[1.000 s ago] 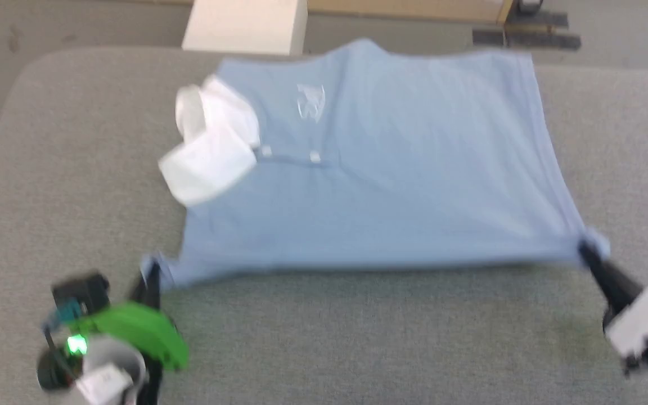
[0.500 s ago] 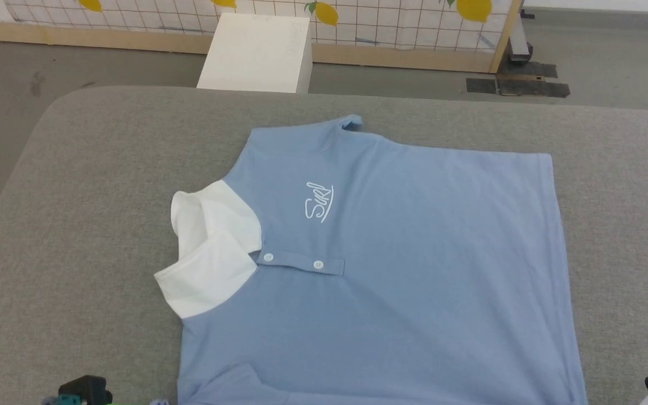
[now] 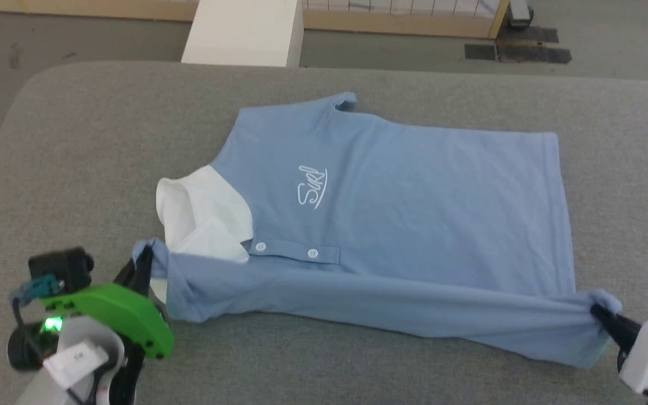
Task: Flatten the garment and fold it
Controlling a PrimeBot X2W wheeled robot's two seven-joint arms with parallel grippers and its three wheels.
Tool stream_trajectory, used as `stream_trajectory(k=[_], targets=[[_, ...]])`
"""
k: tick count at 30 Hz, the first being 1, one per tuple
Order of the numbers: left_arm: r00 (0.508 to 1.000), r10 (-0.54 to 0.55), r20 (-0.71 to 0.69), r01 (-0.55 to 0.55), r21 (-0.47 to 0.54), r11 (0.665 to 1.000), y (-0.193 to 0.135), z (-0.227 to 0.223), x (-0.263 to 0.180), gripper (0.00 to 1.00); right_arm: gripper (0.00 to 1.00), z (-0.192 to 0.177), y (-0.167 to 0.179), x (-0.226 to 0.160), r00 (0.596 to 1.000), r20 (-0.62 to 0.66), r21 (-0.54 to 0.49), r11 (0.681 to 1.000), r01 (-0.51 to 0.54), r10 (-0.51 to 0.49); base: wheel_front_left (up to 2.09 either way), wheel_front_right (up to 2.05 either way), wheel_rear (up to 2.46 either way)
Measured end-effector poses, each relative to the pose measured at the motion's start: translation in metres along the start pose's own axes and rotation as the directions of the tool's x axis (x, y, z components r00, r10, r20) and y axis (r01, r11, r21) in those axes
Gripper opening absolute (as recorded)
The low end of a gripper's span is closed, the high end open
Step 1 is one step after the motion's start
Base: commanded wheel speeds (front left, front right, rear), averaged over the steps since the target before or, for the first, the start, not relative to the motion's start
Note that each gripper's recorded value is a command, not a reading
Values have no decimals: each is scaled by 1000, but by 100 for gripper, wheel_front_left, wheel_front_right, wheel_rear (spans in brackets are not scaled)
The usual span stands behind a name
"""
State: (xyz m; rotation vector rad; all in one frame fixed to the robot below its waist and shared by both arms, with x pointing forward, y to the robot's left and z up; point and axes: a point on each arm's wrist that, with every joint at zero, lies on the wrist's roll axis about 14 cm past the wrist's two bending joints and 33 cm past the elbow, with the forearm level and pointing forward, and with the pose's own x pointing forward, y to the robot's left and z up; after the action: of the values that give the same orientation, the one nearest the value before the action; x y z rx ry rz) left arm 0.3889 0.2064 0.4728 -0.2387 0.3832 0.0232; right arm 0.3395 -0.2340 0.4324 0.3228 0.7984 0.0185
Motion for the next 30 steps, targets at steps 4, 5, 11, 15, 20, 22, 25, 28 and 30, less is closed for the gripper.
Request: stream_trajectory(k=[4,5,11,15,20,22,25,28,30], targets=[[999,-33,26,32,64,997,-7,9,29,0,0,14,3,18,1000,1,-26,1000,12,-12,0,0,0],[999,-41,30,38,73,997,-9,10,37,0,0,15,3,24,1000,-6,-31,999,17,-17,0,0,0],[999,-52,12,50,118,992,-10,-6,76,0,0,4,-1,54,993,-105,-65,997,52,-59,0,0,0],[997,-37,-65,44,113,993,-4,-33,92,0,0,-6,-3,69,985,-159,-79,995,59,-71,0,0,0],[993,-28,-119,40,98,994,-1,-54,99,31,51,-2,2,78,987,-151,-81,996,38,-50,0,0,0],[994,-26,-103,35,87,996,0,-50,99,100,100,1,6,78,991,-131,-71,997,22,-32,0,0,0],[998,-9,-67,14,74,997,5,-37,96,100,100,11,13,74,998,-70,-28,1000,-7,5,0,0,0],[999,26,-22,-24,76,997,13,-17,87,100,100,32,14,61,999,29,-8,1000,-15,15,0,0,0],[998,64,-20,-62,77,995,21,-9,76,100,100,43,12,48,996,93,9,1000,-10,9,0,0,0]])
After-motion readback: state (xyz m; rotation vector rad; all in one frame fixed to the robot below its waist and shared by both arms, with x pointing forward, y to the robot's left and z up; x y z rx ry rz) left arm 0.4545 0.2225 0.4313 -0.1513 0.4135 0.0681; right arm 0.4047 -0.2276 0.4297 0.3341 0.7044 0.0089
